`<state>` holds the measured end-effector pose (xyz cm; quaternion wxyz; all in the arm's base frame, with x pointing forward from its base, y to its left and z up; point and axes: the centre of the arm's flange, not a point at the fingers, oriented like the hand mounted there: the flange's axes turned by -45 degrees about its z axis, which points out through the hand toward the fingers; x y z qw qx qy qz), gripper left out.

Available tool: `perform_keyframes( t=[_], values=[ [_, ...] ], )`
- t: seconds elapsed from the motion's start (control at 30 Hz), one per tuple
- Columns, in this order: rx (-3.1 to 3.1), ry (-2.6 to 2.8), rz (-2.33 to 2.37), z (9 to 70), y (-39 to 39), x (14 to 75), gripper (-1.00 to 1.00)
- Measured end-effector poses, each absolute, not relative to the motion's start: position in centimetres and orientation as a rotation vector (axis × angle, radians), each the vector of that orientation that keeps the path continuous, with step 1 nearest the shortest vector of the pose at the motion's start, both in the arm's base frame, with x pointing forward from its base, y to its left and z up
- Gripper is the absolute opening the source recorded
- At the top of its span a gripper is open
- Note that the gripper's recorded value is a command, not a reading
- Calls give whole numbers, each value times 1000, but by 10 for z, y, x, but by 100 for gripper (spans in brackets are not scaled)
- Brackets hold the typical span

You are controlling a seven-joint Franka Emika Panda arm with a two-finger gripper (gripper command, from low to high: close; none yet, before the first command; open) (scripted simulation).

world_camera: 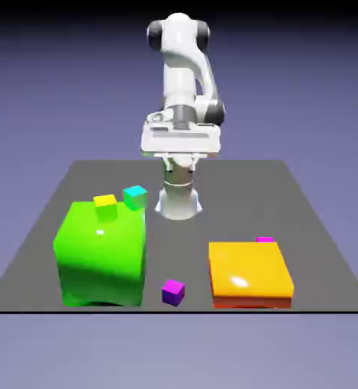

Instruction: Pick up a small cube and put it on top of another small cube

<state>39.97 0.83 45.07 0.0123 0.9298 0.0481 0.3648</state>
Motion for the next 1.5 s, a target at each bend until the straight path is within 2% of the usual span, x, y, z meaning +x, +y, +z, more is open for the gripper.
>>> perform_keyframes(
  t=[0.6,0.93,0.97,1.07,1.1,1.17,1.3,1.5],
  values=[
    [2725,1094,-42,284,52,514,0],
    [2342,1458,-687,169,58,538,0],
    [2342,1458,-687,168,58,538,0],
    [2341,1458,-687,112,36,528,0],
    [2342,1458,-687,106,34,526,-100],
    [2342,1458,-687,106,34,526,-100],
    [2370,1427,-653,190,52,550,-100],
    [2600,1087,-603,336,-40,569,-100]
  ],
)
